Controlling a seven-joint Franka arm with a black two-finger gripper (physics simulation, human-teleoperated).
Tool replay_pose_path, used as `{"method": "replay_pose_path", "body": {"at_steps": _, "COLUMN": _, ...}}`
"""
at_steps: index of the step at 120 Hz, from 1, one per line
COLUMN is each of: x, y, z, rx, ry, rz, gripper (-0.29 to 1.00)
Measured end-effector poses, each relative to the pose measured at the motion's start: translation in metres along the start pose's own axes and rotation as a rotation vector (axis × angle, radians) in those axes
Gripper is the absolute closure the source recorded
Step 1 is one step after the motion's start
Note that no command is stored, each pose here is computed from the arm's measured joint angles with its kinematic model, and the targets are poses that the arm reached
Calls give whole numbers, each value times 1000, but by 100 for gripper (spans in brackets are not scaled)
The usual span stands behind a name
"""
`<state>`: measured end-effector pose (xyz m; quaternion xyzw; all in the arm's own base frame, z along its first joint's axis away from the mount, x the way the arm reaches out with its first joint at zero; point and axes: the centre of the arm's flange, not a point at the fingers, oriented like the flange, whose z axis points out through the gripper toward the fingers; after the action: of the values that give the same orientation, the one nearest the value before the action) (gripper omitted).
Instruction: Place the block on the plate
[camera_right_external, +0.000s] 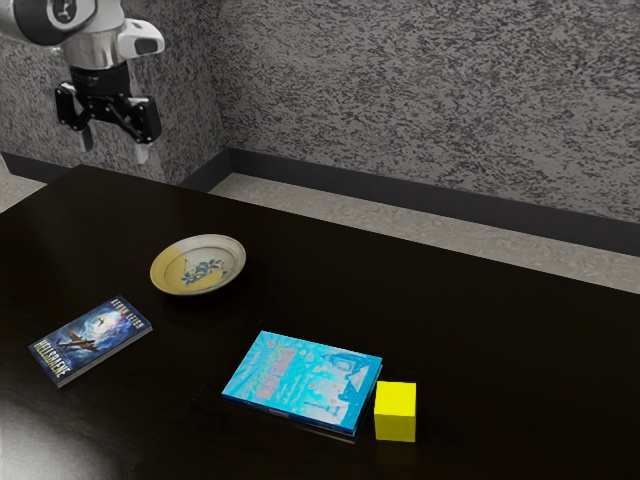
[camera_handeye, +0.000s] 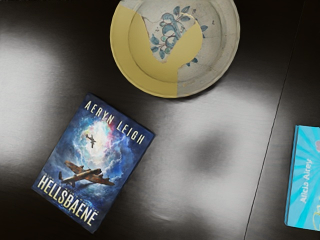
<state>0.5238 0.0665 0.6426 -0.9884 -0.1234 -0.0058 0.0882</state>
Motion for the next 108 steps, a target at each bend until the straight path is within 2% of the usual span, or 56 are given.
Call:
{"method": "replay_pose_path", "body": {"at_steps": 21, "x": 3, "y": 8, "z": 5, "rx": 8, "ry": -4, "rz": -27, "gripper": 0}}
{"method": "replay_pose_path", "body": {"at_steps": 29, "x": 13, "y": 17, "z": 35, "rx": 15, "ry": -37, "rz": -29, "gripper": 0}}
{"method": "replay_pose_path", "body": {"at_steps": 47, "x": 36, "y": 49, "z": 106, "rx": -15, "ry": -122, "rz": -34, "gripper": 0}}
{"method": "replay_pose_path", "body": {"at_steps": 66, "x": 32, "y": 177, "z": 140, "rx": -72, "ry": -116, "rz": 86, "gripper": 0}}
{"method": "replay_pose_path", "body": {"at_steps": 86, "x": 24, "y": 267, "z": 181, "rx": -120, "ry": -100, "rz": 117, "gripper": 0}}
{"method": "replay_pose_path", "body": {"at_steps": 108, "x": -5, "y": 354, "z": 218, "rx": -156, "ry": -80, "rz": 117, "gripper": 0}}
